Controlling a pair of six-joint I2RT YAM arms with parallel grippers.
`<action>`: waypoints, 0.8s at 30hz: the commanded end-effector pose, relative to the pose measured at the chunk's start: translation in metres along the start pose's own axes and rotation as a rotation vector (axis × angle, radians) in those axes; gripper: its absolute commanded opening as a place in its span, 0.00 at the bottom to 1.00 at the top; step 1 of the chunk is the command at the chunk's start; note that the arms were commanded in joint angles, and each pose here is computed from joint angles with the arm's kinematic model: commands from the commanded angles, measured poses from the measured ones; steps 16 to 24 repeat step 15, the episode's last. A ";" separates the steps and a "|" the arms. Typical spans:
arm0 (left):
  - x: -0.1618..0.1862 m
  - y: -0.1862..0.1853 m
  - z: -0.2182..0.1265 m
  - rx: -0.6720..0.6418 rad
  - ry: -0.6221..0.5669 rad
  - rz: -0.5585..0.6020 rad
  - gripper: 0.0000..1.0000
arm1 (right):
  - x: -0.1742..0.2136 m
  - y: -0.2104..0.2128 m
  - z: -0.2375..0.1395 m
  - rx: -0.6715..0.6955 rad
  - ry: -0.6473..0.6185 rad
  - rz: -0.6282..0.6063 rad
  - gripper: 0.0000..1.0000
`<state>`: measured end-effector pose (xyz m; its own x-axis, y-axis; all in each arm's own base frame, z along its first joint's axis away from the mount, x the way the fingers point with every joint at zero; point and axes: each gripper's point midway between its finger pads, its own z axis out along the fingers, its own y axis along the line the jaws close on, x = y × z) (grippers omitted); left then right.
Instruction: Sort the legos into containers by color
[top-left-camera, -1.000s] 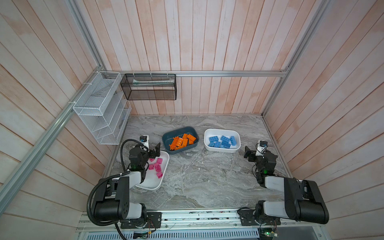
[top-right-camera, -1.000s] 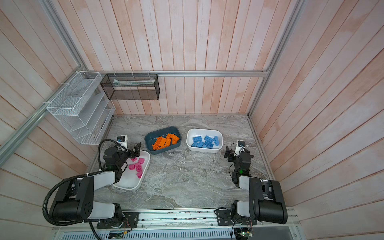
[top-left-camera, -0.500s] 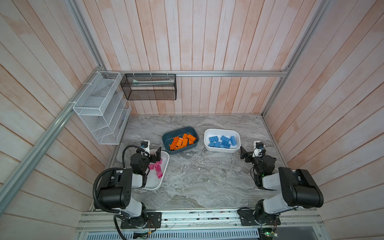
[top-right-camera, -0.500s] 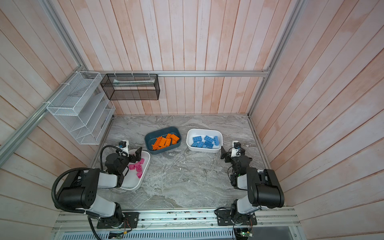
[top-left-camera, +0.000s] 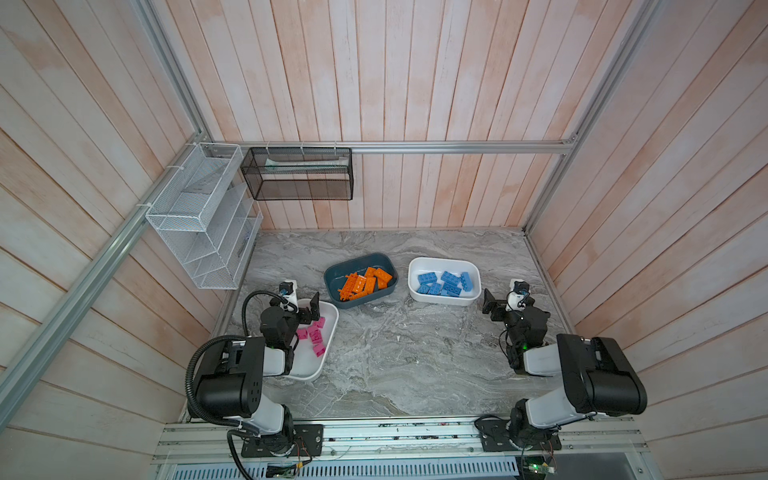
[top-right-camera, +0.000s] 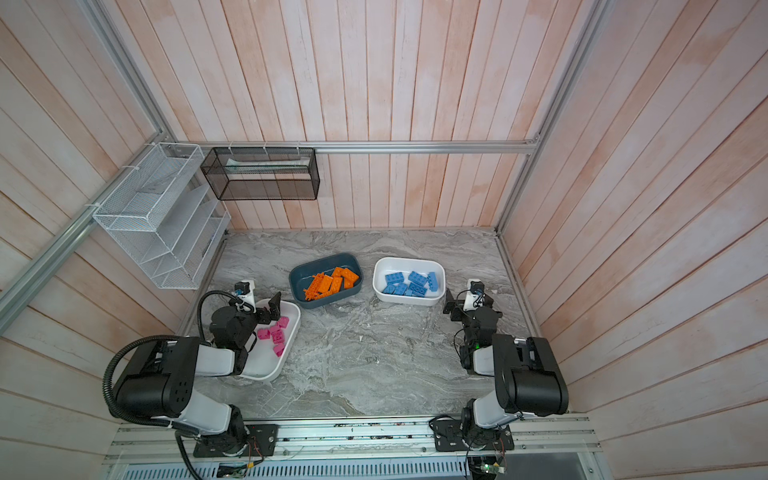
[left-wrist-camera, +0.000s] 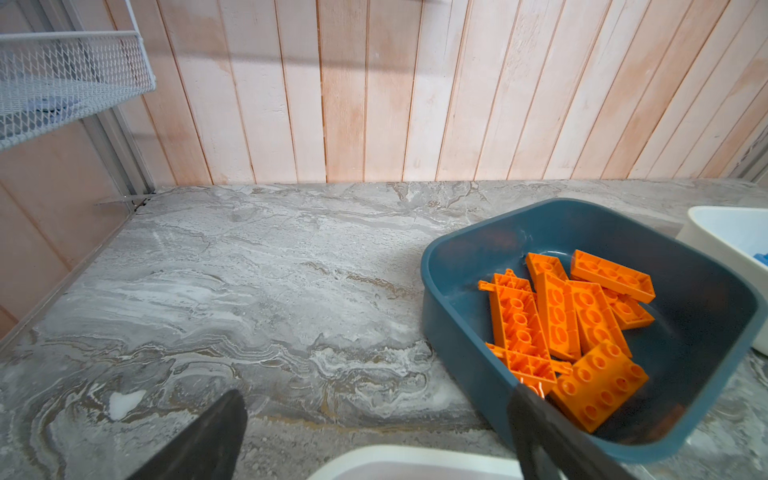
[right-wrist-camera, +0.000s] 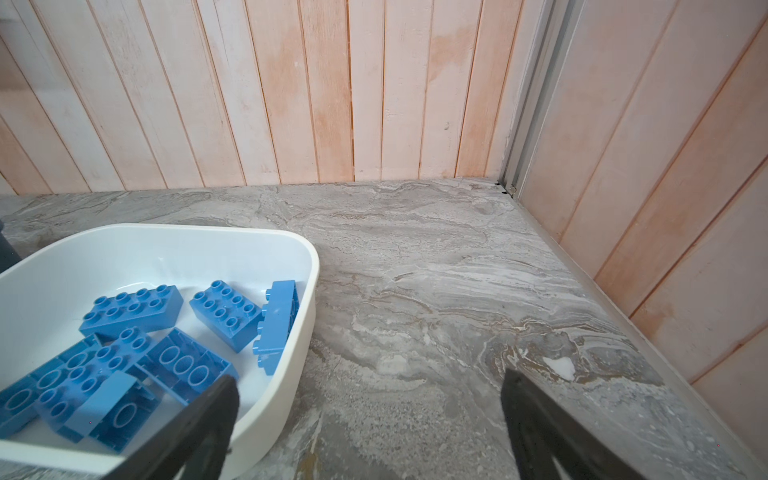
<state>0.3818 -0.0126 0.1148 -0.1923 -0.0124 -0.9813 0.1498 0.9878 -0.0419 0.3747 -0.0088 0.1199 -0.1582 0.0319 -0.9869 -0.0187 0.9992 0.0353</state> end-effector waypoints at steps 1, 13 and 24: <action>-0.015 0.006 0.002 -0.023 -0.046 0.002 1.00 | -0.005 -0.005 0.004 0.033 -0.006 0.000 0.98; -0.014 0.006 0.002 -0.024 -0.044 0.002 1.00 | -0.004 -0.006 0.005 0.038 0.000 0.008 0.98; -0.015 0.006 0.002 -0.024 -0.046 0.002 1.00 | -0.004 -0.006 0.005 0.038 -0.001 0.007 0.98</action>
